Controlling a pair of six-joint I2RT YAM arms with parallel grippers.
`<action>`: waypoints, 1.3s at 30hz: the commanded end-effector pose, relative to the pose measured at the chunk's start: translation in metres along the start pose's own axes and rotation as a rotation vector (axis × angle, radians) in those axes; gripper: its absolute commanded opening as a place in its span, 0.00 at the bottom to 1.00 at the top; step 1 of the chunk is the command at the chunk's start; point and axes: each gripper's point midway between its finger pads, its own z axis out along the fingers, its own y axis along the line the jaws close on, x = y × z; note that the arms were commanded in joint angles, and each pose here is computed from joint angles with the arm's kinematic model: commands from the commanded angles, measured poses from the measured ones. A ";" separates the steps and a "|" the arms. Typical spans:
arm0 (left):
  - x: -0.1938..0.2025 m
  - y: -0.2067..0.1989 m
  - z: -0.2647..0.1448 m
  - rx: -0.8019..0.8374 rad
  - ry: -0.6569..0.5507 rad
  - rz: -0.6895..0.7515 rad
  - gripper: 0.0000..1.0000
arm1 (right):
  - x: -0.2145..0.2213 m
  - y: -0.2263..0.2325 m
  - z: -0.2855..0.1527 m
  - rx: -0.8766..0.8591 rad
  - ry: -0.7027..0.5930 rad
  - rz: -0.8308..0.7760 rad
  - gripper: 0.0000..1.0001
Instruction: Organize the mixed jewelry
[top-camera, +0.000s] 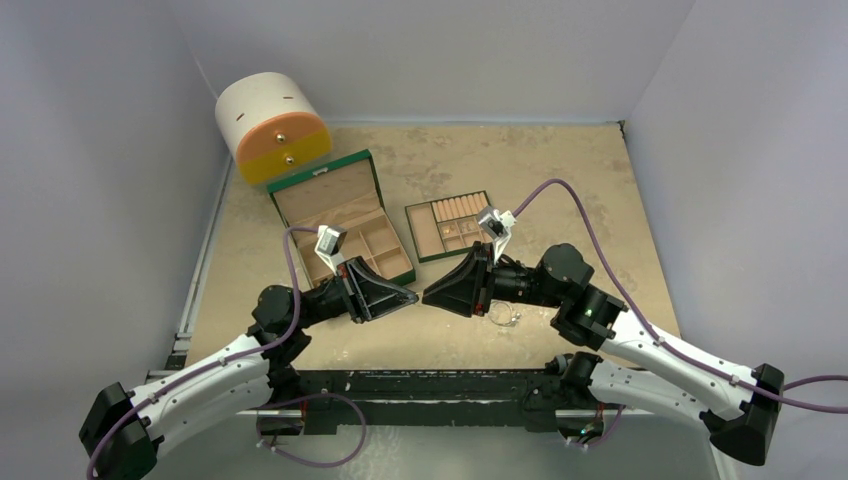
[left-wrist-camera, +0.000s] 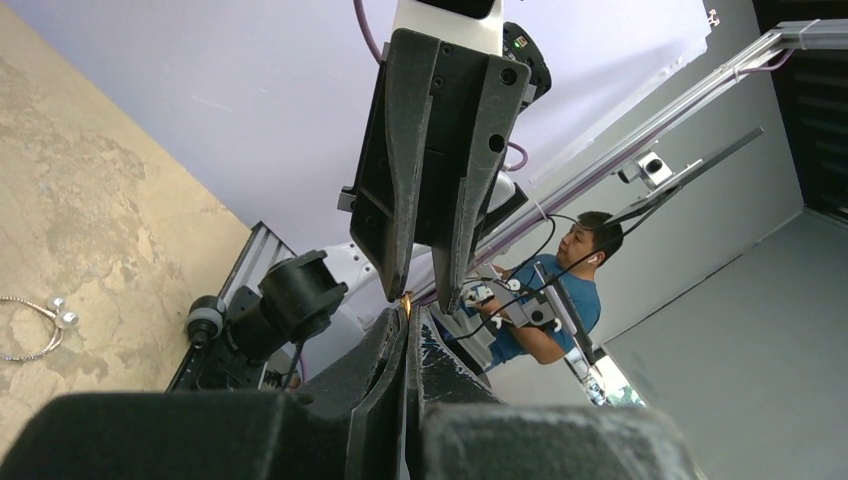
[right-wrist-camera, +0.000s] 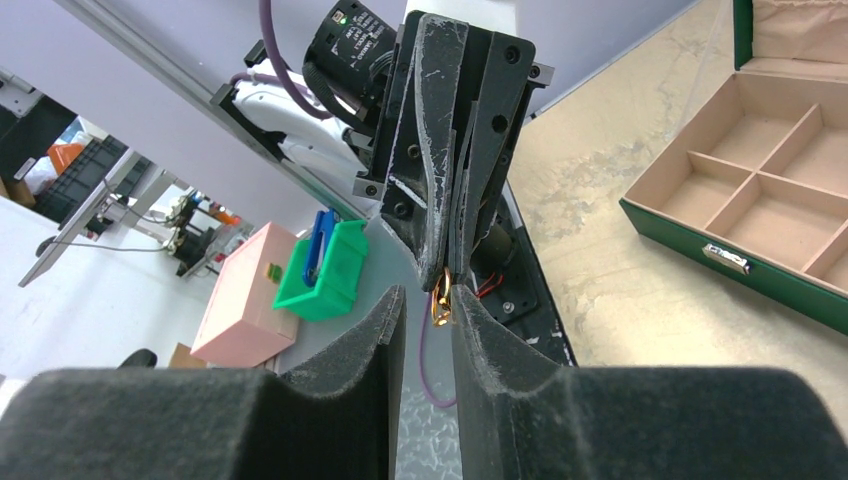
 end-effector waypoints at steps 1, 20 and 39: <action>-0.008 -0.018 0.000 0.067 -0.034 0.026 0.00 | -0.010 0.007 -0.001 -0.022 -0.032 -0.026 0.25; -0.007 -0.016 0.000 0.058 -0.035 0.026 0.00 | -0.008 0.002 0.002 -0.007 -0.020 -0.033 0.00; -0.036 0.028 -0.010 -0.281 -0.146 0.140 0.47 | -0.025 -0.040 -0.006 0.298 -0.018 -0.072 0.00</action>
